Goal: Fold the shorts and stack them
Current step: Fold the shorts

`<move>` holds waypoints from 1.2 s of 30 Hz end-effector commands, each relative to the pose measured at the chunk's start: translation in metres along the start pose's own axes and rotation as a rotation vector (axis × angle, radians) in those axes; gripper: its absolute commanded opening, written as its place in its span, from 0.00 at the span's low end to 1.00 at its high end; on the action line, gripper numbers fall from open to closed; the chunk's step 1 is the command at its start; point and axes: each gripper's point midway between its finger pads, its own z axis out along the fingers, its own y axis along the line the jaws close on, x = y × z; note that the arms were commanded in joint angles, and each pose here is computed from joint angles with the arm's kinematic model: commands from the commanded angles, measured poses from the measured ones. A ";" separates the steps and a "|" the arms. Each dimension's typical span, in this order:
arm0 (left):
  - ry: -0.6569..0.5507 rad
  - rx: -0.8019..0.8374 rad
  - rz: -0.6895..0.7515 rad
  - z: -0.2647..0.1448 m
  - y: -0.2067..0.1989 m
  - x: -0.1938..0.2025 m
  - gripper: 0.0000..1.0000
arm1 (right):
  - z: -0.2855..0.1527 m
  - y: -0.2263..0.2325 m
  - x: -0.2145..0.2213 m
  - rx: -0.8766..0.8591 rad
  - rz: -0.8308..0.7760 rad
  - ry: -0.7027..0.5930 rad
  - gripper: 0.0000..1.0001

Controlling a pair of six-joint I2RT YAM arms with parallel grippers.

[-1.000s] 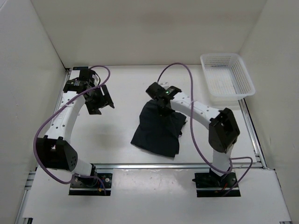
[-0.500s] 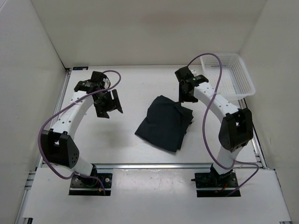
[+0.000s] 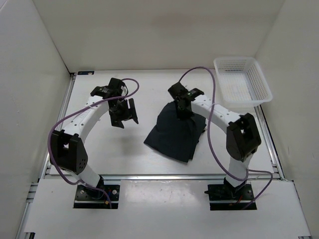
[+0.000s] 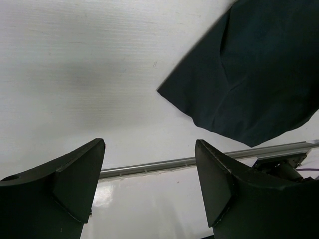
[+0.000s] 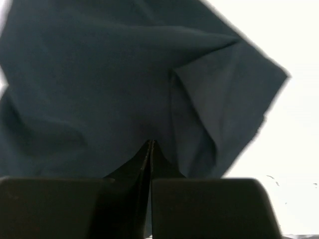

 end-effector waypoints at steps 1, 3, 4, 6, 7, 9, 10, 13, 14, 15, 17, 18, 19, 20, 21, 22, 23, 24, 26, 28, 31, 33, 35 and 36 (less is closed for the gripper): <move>-0.052 0.039 0.008 -0.012 -0.010 -0.010 0.84 | 0.021 0.007 0.007 -0.002 -0.032 0.048 0.00; -0.056 0.031 0.008 -0.012 -0.009 -0.011 0.84 | 0.029 0.006 0.010 0.017 -0.038 0.062 0.00; -0.056 0.031 0.008 -0.012 -0.009 -0.011 0.84 | 0.033 -0.002 0.015 0.051 -0.025 0.089 0.00; -0.056 0.031 0.008 -0.012 -0.009 -0.011 0.84 | 0.041 -0.025 0.025 0.137 -0.001 0.109 0.00; -0.056 0.031 0.008 -0.012 -0.009 -0.011 0.84 | 0.036 -0.034 0.027 0.153 0.018 0.110 0.00; -0.056 0.031 0.008 -0.012 -0.009 -0.011 0.84 | 0.039 -0.062 0.042 0.199 0.069 0.147 0.00; -0.056 0.031 0.008 -0.012 -0.009 -0.011 0.84 | 0.033 -0.071 0.043 0.202 0.089 0.139 0.00; -0.044 0.028 0.015 -0.008 -0.011 -0.009 0.84 | 0.032 -0.096 0.052 0.214 0.153 0.145 0.00; -0.044 0.028 0.015 -0.005 -0.011 -0.010 0.84 | 0.032 -0.100 0.052 0.205 0.178 0.143 0.00; -0.041 0.030 0.025 -0.005 -0.014 -0.008 0.84 | 0.032 -0.095 0.050 0.172 0.187 0.132 0.00; -0.023 0.023 0.030 0.001 -0.015 -0.006 0.84 | 0.023 -0.090 0.046 0.131 0.200 0.105 0.00; -0.019 0.025 0.040 0.001 -0.017 -0.003 0.84 | 0.020 -0.089 0.045 0.114 0.204 0.097 0.00; -0.019 0.025 0.040 0.002 -0.019 -0.005 0.84 | 0.012 -0.087 0.040 0.094 0.212 0.074 0.00; -0.027 0.025 0.054 0.003 -0.022 -0.005 0.84 | 0.007 -0.085 0.038 0.080 0.227 0.062 0.00; -0.010 0.014 0.051 0.010 -0.020 -0.004 0.85 | 0.002 -0.086 0.037 0.078 0.241 0.054 0.00; -0.001 0.018 0.093 0.014 -0.026 0.000 0.88 | -0.006 -0.085 0.036 0.058 0.247 0.035 0.00; 0.004 0.018 0.101 0.019 -0.028 0.000 0.90 | -0.008 -0.088 0.041 0.054 0.266 0.040 0.06; 0.037 0.002 0.118 0.030 -0.028 0.004 0.92 | -0.014 -0.087 0.041 0.020 0.282 0.035 0.10; 0.072 -0.009 0.155 0.046 -0.032 0.011 0.97 | -0.015 -0.089 0.047 -0.021 0.324 0.053 0.23; 0.115 -0.028 0.188 0.073 -0.032 0.015 0.97 | -0.010 -0.081 0.056 -0.126 0.367 0.083 0.60; 0.185 -0.051 0.211 0.103 -0.033 0.031 0.94 | 0.000 -0.073 0.071 -0.220 0.405 0.125 0.90; 0.207 -0.031 0.237 0.109 -0.040 0.042 0.90 | 0.005 -0.065 0.081 -0.281 0.427 0.155 0.96; 0.238 -0.034 0.236 0.121 -0.039 0.053 0.82 | 0.010 -0.049 0.080 -0.369 0.435 0.163 0.96; 0.246 -0.024 0.245 0.121 -0.043 0.057 0.77 | 0.016 -0.046 0.083 -0.384 0.436 0.182 0.96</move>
